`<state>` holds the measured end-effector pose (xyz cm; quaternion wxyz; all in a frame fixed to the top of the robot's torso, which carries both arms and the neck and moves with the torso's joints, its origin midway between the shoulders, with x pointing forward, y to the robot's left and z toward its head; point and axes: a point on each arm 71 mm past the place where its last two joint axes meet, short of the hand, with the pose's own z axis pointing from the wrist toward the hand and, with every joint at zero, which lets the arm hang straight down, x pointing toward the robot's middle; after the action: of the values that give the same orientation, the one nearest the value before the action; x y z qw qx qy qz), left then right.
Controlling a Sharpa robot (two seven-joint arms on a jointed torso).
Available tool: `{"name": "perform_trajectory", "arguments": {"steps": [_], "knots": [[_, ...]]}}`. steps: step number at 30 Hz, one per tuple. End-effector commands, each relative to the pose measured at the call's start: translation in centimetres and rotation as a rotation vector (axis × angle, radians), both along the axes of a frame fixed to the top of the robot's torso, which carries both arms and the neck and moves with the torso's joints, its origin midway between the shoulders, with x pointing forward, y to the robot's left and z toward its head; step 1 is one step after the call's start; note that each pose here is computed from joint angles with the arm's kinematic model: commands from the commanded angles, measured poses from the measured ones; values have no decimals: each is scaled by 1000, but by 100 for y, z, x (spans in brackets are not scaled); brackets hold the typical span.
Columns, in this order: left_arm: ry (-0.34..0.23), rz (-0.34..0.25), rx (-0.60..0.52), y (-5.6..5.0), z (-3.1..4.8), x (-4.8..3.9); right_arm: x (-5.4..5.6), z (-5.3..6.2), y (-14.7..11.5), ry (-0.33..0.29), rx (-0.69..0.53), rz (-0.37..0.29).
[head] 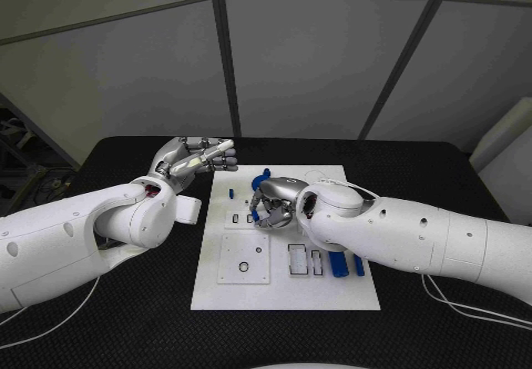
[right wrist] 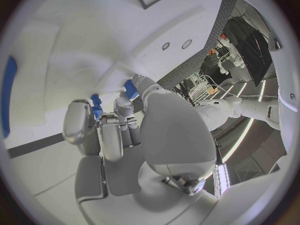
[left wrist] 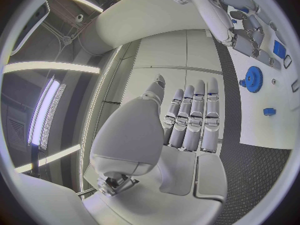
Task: Assemble the parts on the task board
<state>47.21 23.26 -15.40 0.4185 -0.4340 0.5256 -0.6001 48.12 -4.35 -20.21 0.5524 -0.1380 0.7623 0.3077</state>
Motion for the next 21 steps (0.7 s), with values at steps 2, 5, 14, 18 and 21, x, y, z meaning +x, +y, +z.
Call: {"name": "perform_trajectory", "arguments": {"steps": [2, 5, 14, 18, 21], "knots": [[-7, -13, 0, -7, 13, 0, 1, -28, -18, 4, -14, -9], [-6, -13, 0, -4, 11, 2, 0, -18, -22, -4, -3, -11], [-3, -13, 5, 9, 5, 7, -43, 82, -56, -77, 98, 2], [1, -18, 32, 23, -6, 12, -96, 182, -120, -136, 211, 28], [10, -30, 77, 43, -25, 17, -128, 257, -200, -174, 309, 47]]}}
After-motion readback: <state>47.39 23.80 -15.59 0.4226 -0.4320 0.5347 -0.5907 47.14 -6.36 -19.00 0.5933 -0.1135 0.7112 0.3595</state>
